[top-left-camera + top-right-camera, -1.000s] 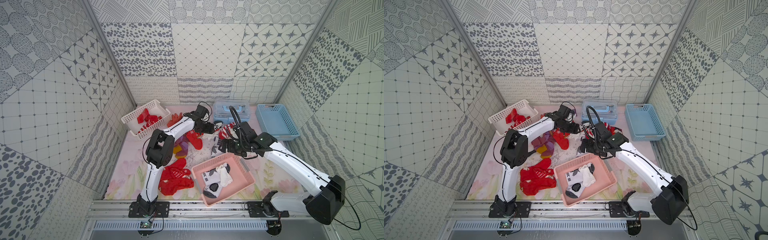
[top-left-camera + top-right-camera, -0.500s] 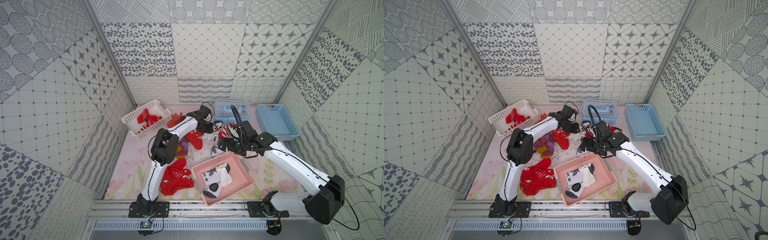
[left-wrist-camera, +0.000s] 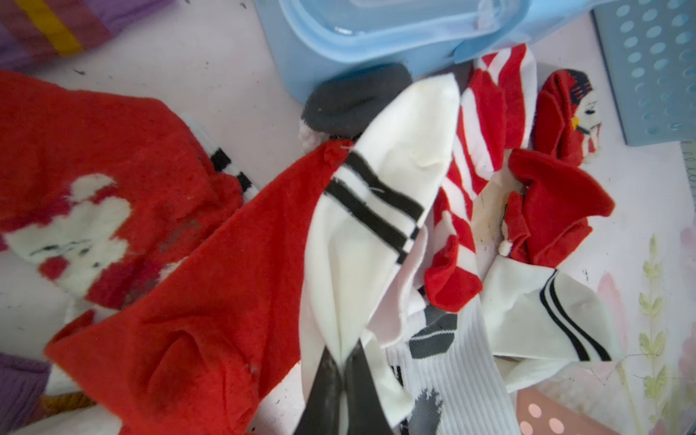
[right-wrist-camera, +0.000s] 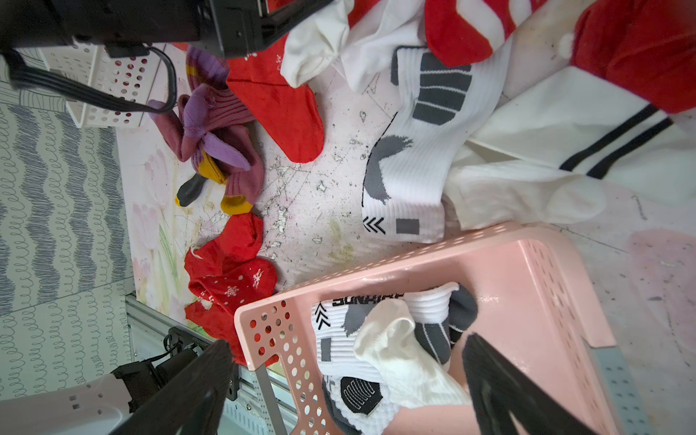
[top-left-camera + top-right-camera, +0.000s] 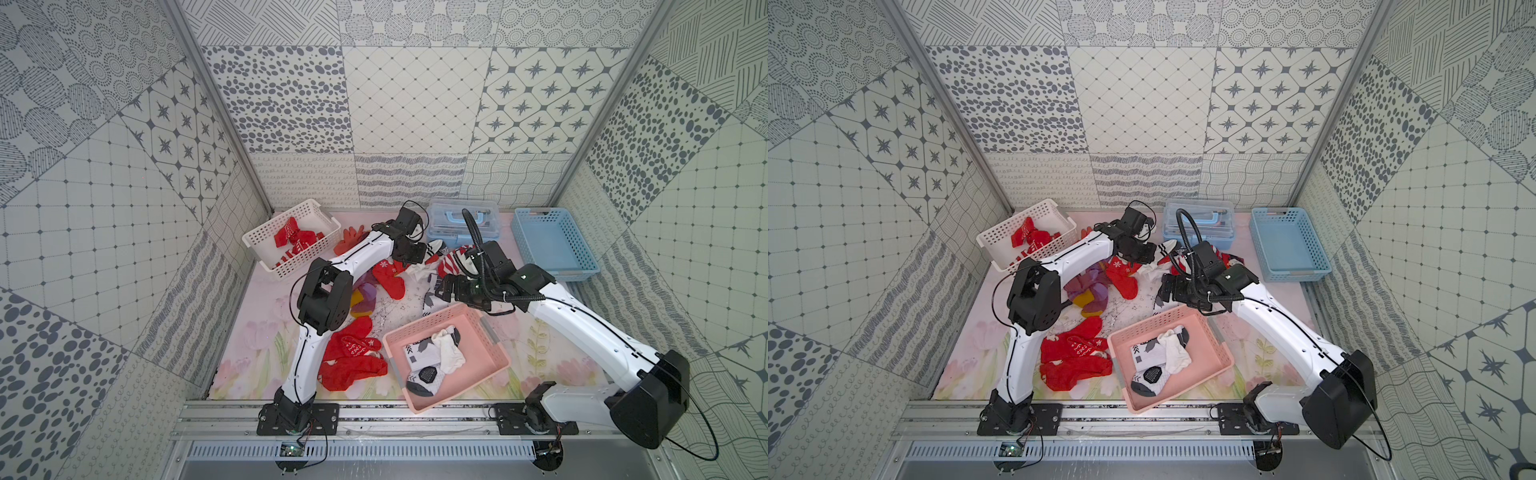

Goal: Sort the socks into the basket by color
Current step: Pick up the sock from the center of the board.

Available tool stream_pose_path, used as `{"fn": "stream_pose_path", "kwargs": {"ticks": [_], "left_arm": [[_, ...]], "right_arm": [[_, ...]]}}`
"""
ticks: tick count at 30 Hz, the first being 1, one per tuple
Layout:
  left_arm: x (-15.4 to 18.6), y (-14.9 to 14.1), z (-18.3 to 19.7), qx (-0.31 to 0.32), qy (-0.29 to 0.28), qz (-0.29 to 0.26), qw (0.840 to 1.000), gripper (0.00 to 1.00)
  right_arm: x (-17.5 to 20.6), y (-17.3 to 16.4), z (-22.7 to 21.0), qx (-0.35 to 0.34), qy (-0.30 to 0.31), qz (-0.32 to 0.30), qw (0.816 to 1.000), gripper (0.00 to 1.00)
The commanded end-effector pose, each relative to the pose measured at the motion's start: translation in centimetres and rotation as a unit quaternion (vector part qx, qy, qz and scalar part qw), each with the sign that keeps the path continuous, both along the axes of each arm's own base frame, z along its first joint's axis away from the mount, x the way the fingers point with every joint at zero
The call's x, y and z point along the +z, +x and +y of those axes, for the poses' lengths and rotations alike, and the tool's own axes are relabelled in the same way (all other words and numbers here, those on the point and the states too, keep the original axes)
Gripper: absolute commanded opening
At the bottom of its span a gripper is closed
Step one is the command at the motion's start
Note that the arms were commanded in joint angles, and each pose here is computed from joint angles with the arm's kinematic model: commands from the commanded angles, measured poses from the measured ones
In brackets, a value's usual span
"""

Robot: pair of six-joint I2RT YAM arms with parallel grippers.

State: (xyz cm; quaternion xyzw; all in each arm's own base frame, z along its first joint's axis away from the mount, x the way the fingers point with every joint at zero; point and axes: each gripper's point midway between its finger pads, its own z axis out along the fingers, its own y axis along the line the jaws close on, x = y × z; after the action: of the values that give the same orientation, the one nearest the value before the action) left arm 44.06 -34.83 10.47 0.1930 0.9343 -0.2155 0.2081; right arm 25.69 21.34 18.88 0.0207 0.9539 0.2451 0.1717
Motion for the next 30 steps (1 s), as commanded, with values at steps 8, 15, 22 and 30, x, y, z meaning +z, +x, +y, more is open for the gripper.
{"fn": "stream_pose_path", "kwargs": {"ticks": [8,15,22,30], "left_arm": [[5.4,-0.7,-0.4,-0.032,-0.022,-0.046,0.998,0.0],[8.8,-2.4,0.3,-0.045,-0.037,-0.059,0.997,0.0],[11.5,-5.4,1.7,-0.053,-0.055,-0.058,0.995,0.0],[14.2,-9.7,3.5,-0.066,-0.091,-0.062,0.992,0.0]], "right_arm": [[-0.2,0.9,0.6,0.001,0.007,-0.005,1.0,0.98],[-0.2,1.3,0.3,-0.002,0.0,-0.007,1.0,0.98],[-0.2,1.9,-0.4,-0.014,-0.002,-0.007,1.0,0.98],[-0.3,3.3,-1.5,-0.03,0.0,-0.004,1.0,0.98]]}}
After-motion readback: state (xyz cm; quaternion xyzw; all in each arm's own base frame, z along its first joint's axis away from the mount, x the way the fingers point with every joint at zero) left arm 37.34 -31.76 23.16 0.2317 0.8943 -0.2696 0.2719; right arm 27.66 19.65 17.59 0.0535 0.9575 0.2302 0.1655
